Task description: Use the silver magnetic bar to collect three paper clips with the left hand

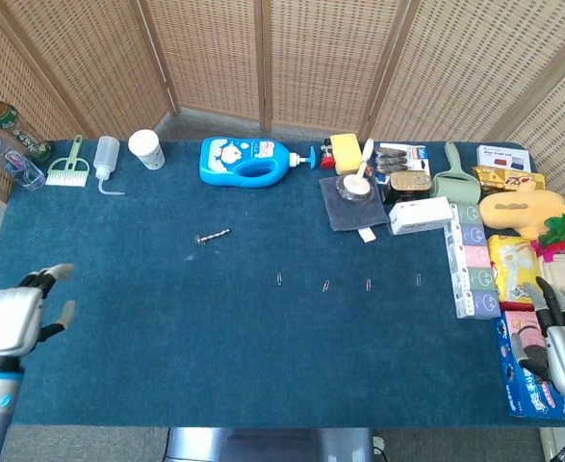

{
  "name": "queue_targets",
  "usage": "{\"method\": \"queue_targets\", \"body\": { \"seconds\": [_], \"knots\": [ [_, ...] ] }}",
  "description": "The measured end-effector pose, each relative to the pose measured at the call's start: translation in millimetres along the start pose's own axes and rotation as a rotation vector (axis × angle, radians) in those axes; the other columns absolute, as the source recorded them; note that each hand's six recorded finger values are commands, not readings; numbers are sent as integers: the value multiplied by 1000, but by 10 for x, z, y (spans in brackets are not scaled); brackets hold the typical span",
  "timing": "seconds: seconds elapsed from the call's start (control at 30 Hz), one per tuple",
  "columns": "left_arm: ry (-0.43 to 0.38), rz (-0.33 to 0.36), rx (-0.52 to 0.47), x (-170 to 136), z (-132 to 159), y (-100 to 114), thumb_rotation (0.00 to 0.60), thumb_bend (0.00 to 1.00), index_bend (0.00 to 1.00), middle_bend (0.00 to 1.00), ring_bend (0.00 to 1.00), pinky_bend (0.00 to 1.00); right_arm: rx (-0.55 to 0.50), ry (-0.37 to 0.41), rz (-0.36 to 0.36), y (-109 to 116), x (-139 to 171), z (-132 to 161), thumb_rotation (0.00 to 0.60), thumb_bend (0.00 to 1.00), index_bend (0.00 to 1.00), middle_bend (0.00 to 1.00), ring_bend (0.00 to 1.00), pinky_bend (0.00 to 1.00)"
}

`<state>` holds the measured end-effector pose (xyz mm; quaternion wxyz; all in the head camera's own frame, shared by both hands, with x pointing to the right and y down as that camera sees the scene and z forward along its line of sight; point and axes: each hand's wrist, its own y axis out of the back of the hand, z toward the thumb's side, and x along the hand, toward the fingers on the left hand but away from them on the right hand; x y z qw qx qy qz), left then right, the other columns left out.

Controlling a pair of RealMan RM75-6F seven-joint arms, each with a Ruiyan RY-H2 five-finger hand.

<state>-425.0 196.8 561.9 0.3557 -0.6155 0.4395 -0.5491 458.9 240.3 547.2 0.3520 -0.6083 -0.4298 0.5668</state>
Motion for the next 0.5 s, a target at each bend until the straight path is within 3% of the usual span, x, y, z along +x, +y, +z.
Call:
{"method": "queue_targets", "body": {
  "seconds": [0.23,0.5],
  "knots": [
    [75,42,18,-481,-219,118,582,373,264,364,372,594,-4,36,3,-36,37,98,529,506,0,0,0,0],
    [110,59,-9,-650,-286,142,580,373,269,364,370,590,-4,68,16,-62,76,168,529,506,0,0,0,1]
  ]
}}
